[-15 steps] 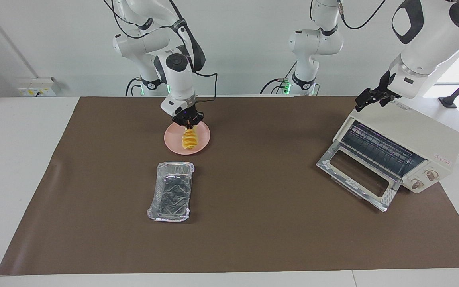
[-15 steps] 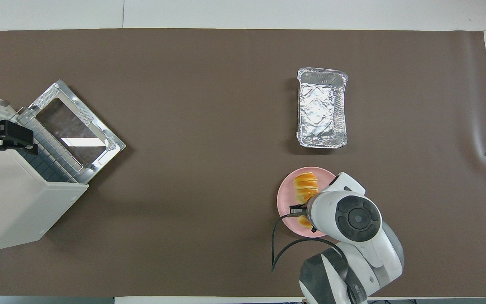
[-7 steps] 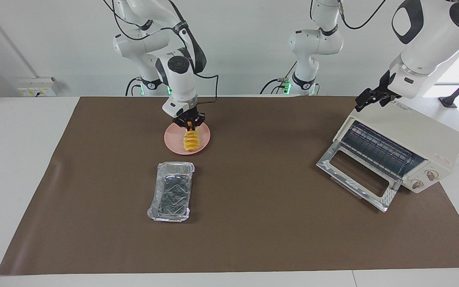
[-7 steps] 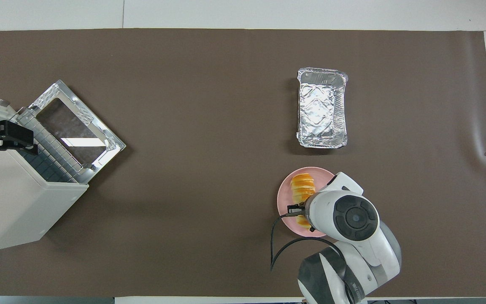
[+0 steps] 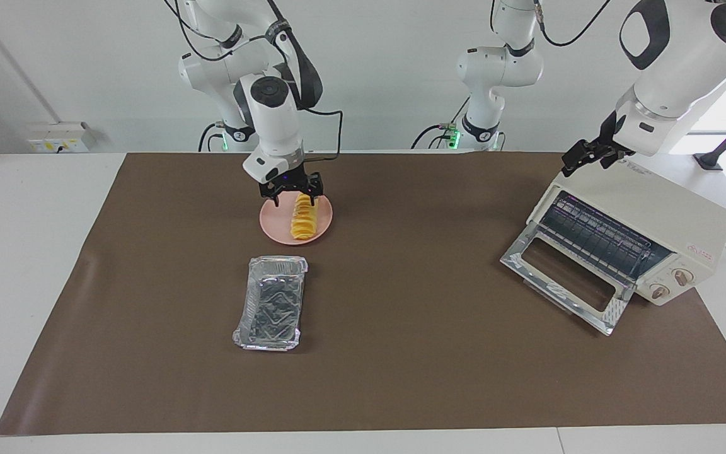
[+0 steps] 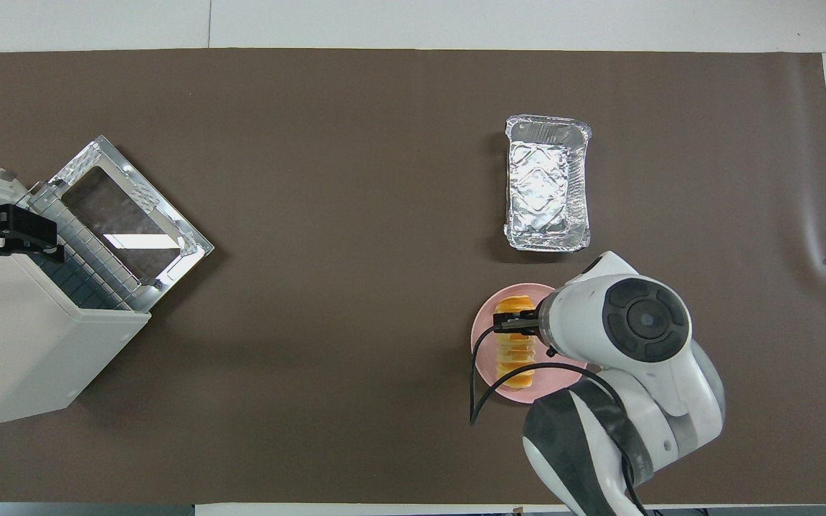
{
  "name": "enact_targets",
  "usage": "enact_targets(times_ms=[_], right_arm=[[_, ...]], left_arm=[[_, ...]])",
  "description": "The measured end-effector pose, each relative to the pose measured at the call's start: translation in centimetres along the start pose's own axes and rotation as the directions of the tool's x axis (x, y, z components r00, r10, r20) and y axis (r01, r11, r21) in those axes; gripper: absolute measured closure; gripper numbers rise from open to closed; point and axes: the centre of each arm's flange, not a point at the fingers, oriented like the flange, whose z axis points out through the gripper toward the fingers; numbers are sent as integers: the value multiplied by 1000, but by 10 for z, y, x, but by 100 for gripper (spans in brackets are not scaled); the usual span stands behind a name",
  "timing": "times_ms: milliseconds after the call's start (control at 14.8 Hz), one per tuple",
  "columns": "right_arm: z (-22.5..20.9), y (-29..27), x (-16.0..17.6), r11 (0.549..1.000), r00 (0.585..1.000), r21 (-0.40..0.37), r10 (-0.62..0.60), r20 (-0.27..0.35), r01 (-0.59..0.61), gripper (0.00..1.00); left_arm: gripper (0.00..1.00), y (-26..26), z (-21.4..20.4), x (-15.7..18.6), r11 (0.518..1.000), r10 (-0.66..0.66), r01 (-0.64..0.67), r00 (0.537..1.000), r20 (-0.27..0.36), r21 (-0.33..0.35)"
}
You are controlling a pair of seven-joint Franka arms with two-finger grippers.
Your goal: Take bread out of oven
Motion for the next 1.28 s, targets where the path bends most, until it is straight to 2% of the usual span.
enact_targets(times_ms=[338,675,878,1283], right_arm=[[-103,100,62,993,992,8,-113,-64,114,0],[-179,157,57,984,982,11,-180,55,180,0],[-194,181,52,985,980,24,-173,102,172,0],[-180,209,61,991,982,32,-134,130,131,0]], left_arm=[[0,0,0,0,1000,0,0,1000,0,0],[0,0,0,0,1000,0,0,1000,0,0],[0,0,0,0,1000,0,0,1000,0,0],[0,0,0,0,1000,0,0,1000,0,0]])
